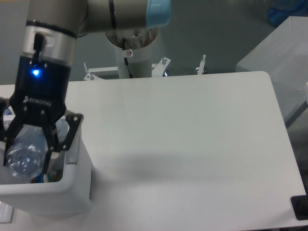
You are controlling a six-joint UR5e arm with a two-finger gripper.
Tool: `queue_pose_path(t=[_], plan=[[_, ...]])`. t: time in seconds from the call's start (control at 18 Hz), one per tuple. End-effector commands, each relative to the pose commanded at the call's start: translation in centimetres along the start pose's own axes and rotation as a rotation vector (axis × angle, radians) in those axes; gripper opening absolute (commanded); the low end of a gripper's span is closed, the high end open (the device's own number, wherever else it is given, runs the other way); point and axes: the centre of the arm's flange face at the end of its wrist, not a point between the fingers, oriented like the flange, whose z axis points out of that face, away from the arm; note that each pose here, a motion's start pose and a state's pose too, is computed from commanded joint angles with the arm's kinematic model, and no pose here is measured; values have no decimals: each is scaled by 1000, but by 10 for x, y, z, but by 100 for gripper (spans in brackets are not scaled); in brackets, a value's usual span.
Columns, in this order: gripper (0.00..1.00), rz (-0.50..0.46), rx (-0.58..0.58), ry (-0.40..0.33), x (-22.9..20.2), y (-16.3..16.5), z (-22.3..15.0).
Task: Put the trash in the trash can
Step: 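Carry the bottle over the trash bin and lower it inside, then open the gripper to release the bottle into the bin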
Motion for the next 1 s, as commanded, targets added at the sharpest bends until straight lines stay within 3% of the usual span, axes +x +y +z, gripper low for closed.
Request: queue_pose_path(t=[0.44, 0.56, 0.61, 0.89, 1.0], plan=[[61, -3, -37, 11, 4, 15, 16], [75, 11, -52, 13, 3, 22, 23], [100, 15, -58, 13, 3, 24, 25], [100, 21, -78, 32, 5, 34, 32], [100, 84, -83, 26, 0, 36, 32]])
